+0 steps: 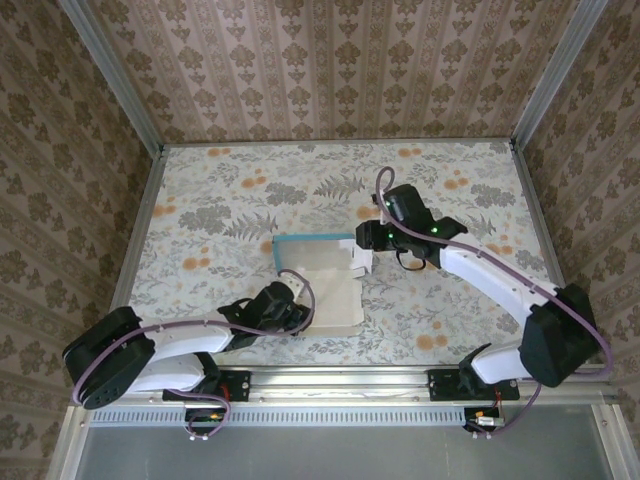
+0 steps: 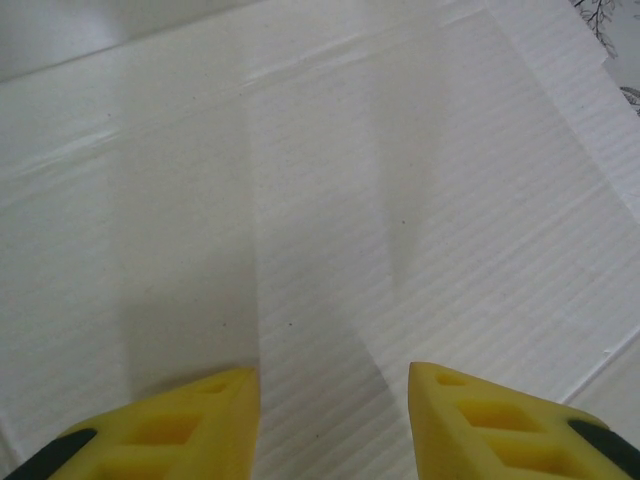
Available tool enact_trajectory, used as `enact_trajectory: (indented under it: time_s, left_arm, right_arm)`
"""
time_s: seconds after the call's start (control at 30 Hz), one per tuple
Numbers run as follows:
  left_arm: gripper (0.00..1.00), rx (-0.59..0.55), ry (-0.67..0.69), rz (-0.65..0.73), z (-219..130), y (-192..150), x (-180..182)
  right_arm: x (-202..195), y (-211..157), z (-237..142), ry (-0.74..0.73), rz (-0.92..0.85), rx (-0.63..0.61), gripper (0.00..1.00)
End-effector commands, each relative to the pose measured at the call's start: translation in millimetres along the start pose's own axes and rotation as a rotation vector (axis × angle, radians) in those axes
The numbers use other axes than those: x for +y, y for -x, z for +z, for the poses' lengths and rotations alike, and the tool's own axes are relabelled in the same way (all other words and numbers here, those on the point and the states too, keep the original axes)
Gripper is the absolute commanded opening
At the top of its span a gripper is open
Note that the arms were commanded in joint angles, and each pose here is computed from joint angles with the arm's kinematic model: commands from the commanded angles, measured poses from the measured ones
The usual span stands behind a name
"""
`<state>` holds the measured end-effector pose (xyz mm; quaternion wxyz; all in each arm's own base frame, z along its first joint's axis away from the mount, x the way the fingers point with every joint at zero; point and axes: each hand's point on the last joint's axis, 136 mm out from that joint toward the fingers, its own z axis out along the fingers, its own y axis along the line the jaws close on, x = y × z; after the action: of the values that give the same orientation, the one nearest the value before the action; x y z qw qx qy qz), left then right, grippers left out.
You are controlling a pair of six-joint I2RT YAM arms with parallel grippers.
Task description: Fold the paper box
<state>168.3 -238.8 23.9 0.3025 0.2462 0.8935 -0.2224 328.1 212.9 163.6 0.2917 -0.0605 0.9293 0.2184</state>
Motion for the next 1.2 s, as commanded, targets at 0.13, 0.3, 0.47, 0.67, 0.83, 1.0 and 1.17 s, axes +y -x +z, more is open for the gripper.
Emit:
enact_trajectory:
  time_s: [0.13,0.3,0.47,0.67,0.83,1.0,1.17]
  left_arm:
    - [0.42,0.045,0.015,0.011,6.7,-15.5,1.2]
    - [0.42,0.049,0.016,0.02,8.2,-16.6,-0.5]
    - [0.42,0.051,0.022,0.021,8.5,-18.1,0.2]
    - [0.41,0.04,0.015,0.026,8.7,-16.3,-2.5]
    - [0.42,0.036,0.016,0.038,8.6,-15.4,-3.0]
    - [0.45,0.029,0.016,0.042,7.9,-13.5,-4.1]
    - [0.49,0.018,0.013,0.046,6.6,-10.0,-6.0]
  right_arm:
    - [-14.2,-22.2,13.9,-0.063,-0.062,0.124,0.41]
    - [-19.0,-25.3,16.4,-0.082,-0.066,0.13,0.39]
    - [-12.3,-24.7,-3.8,-0.05,-0.077,0.107,0.39]
    - [-9.8,-5.7,-43.8,0.014,-0.046,0.013,0.42]
    - [-20.2,5.5,-40.4,0.007,-0.003,0.027,0.42]
    - [-26.5,7.1,-13.2,0.017,0.031,0.103,0.41]
    - [-26.6,5.6,1.3,0.028,0.032,0.139,0.4]
